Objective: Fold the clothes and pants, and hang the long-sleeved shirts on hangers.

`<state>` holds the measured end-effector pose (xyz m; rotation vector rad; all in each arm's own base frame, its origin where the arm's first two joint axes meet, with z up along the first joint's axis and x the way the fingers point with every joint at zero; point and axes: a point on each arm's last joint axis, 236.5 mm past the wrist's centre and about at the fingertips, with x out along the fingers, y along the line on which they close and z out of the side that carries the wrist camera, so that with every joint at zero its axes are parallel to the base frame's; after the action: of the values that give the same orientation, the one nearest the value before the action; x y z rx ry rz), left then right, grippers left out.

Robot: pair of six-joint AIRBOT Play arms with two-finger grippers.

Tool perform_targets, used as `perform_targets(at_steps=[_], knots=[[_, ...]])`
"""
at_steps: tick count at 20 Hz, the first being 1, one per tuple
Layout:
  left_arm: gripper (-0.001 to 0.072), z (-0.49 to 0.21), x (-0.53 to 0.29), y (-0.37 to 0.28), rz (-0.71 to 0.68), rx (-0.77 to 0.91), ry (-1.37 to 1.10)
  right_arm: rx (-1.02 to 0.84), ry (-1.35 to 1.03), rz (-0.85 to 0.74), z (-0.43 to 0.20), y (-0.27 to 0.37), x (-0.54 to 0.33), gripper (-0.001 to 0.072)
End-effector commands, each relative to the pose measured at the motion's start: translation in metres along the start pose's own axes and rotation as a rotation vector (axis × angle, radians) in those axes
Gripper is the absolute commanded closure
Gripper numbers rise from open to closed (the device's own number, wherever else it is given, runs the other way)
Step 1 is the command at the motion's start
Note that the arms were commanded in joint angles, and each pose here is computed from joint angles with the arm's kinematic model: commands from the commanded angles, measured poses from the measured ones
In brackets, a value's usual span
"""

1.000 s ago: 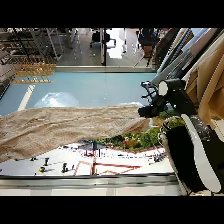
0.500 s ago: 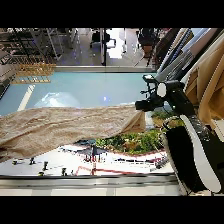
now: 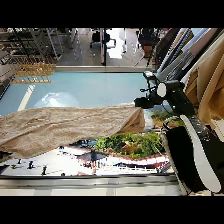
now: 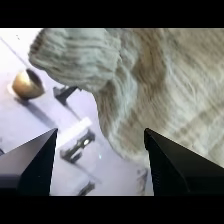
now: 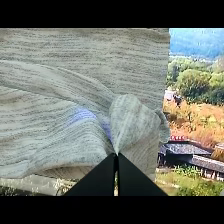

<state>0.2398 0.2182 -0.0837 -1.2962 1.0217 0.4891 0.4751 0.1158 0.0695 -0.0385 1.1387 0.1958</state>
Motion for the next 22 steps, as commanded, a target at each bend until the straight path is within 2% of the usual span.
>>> perform_targets(at_steps=[1,2,3,4,5,6,7,12,14,16,17,19,22], knots=[[0.0218,0.032,0.001,0.007,0.009,-0.119,-0.152,-0.025,0.019,0.006,-0.004,0.001,0.0,0.0699],[0.0318,0.037,0.0,0.007,0.004,-0.134,-0.173,-0.037,0.021,0.006,-0.005,0.001,0.0,0.0699],[0.0371,0.043,0.0,0.005,-0.012,-0.158,-0.195,-0.038,0.021,0.009,-0.005,0.002,0.0,0.0699],[0.0372,0.051,0.0,0.001,-0.038,-0.191,-0.223,-0.036,0.021,0.015,-0.005,0.003,0.0,0.0699],[0.0458,0.056,0.0,-0.004,-0.067,-0.216,-0.242,-0.036,0.021,0.024,-0.005,0.005,0.0,0.0699],[0.0662,0.059,0.0,-0.01,-0.096,-0.232,-0.249,-0.035,0.021,0.029,-0.005,0.007,0.0,0.0699],[0.0697,0.062,-0.002,-0.015,-0.118,-0.225,-0.258,-0.035,0.021,0.029,-0.005,0.007,0.0,0.0699],[0.07,0.072,-0.018,-0.042,-0.175,-0.095,-0.265,-0.036,0.001,0.026,0.0,0.006,0.0,0.07],[0.0677,0.066,-0.021,-0.049,-0.181,-0.037,-0.231,-0.034,-0.013,0.03,0.003,0.007,0.0,0.07],[0.0255,0.05,-0.016,-0.046,-0.158,0.007,-0.169,-0.033,-0.017,0.032,0.004,0.008,0.0,0.07],[0.0196,0.041,-0.013,-0.041,-0.129,0.032,-0.129,-0.033,-0.017,0.032,0.004,0.008,0.0,0.07],[0.0196,0.022,-0.007,-0.025,-0.055,0.047,-0.052,-0.033,-0.017,0.032,0.004,0.008,0.0,0.07],[0.0196,0.016,0.003,-0.005,-0.002,-0.078,-0.049,-0.033,-0.017,0.032,0.004,0.008,0.0,0.0699]])
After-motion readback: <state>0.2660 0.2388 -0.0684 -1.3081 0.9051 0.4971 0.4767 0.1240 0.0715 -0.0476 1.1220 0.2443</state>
